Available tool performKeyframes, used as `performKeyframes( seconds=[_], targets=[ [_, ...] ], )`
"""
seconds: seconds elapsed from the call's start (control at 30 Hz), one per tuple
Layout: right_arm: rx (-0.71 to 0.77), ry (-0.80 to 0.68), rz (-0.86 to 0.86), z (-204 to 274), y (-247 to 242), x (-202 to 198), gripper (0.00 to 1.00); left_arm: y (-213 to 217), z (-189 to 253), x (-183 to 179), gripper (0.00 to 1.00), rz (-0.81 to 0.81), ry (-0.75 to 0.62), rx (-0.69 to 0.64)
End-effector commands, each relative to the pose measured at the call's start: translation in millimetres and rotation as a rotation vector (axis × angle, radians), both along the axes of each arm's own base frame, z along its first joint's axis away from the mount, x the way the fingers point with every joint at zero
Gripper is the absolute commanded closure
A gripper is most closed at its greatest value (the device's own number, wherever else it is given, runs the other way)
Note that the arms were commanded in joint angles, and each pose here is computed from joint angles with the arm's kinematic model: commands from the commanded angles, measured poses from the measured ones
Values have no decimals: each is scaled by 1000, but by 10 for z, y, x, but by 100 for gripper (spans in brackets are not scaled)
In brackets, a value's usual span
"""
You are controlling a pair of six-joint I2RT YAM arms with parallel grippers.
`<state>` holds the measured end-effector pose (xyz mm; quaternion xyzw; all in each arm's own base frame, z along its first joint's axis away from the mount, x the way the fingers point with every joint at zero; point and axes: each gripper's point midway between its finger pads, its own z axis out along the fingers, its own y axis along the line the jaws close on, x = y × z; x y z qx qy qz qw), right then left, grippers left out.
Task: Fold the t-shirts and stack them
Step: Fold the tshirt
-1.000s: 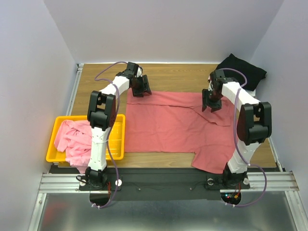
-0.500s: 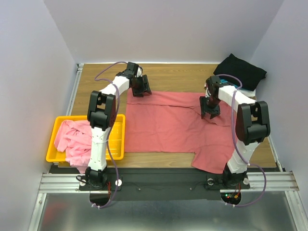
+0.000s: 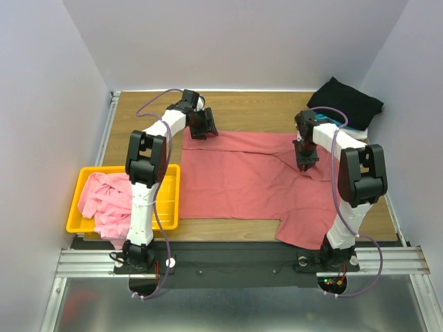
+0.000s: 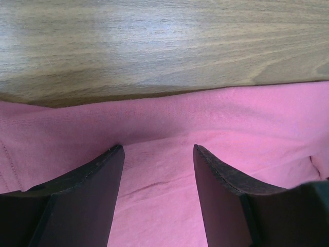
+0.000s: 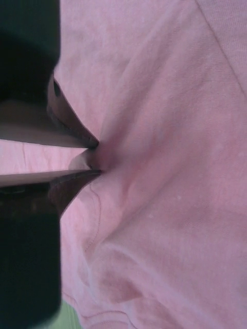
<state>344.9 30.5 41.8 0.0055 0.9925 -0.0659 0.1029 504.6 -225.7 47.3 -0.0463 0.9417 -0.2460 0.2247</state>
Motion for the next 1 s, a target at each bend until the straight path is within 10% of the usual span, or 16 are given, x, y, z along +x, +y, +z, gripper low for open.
performKeyframes(
  seconds=[0.0,0.23,0.5,0.97],
  targets=[
    [-16,-37,11,91,20,141,79,35,167,7,32,1,-29,-4],
    [-35,-79,-15,234,-4,273,100,39,155,-15,32,0,-24,-4],
    [-119,-97,-66,253,-167,458,96,55,149,-58,32,-9,-21,3],
    [-131,-202,-65,621,-290,775,52,67,147,-74,32,-9,-22,3]
  ],
)
